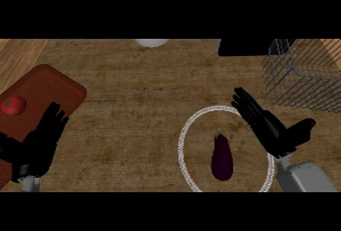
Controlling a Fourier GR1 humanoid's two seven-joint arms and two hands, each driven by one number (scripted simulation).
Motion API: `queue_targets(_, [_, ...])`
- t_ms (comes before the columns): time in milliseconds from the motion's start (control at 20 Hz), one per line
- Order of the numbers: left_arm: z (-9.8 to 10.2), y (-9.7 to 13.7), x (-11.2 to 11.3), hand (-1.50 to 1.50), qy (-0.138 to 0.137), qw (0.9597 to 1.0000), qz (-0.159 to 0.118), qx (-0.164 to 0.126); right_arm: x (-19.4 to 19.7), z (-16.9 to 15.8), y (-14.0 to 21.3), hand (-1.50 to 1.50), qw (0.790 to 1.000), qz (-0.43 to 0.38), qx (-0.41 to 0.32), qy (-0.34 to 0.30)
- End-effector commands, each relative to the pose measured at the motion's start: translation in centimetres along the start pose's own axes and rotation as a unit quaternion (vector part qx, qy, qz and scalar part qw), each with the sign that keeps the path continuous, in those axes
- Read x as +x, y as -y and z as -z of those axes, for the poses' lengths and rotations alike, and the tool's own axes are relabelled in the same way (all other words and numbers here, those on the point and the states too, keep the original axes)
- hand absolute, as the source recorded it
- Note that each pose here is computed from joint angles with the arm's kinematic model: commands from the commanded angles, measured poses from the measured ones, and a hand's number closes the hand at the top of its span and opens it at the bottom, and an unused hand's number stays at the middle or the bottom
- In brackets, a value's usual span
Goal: Pick the eggplant from the placemat and place it in the basket
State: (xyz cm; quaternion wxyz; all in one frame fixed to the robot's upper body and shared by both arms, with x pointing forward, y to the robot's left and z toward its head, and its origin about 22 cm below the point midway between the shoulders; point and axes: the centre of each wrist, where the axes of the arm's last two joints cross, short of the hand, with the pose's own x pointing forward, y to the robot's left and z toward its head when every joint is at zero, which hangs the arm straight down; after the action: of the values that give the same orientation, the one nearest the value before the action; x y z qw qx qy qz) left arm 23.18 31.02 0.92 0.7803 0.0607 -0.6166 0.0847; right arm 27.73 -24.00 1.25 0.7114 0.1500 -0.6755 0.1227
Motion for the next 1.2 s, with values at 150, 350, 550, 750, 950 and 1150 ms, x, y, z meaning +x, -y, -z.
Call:
queue_targets(150, [-0.8,1.0,-4.6,0.0,-0.078,0.9949,0.062,-0.015,3.4,3.5,-0.5,1.5,0.974,0.167,0.015,0.151])
queue_targets(350, [-1.6,1.1,-7.2,0.0,-0.152,0.9826,0.099,-0.042,5.1,5.0,-5.7,1.5,0.942,0.139,0.161,0.26])
queue_targets(550, [-1.4,0.3,-6.8,0.0,-0.156,0.9819,0.1,-0.039,4.4,3.6,-11.8,-1.5,0.962,0.097,0.093,0.237])
queue_targets(750, [-1.9,-0.3,-7.0,0.0,-0.154,0.982,0.103,-0.034,6.1,3.4,-10.4,-1.5,0.982,-0.023,0.047,0.18])
queue_targets(950, [-3.2,-0.9,-7.6,0.0,-0.158,0.9816,0.103,-0.029,9.2,2.6,-3.0,-1.5,0.962,-0.237,-0.048,0.125])
queue_targets(1150, [-2.2,0.0,-6.9,0.0,-0.157,0.983,0.09,-0.031,14.6,0.8,1.0,-1.5,0.935,-0.345,-0.038,0.075])
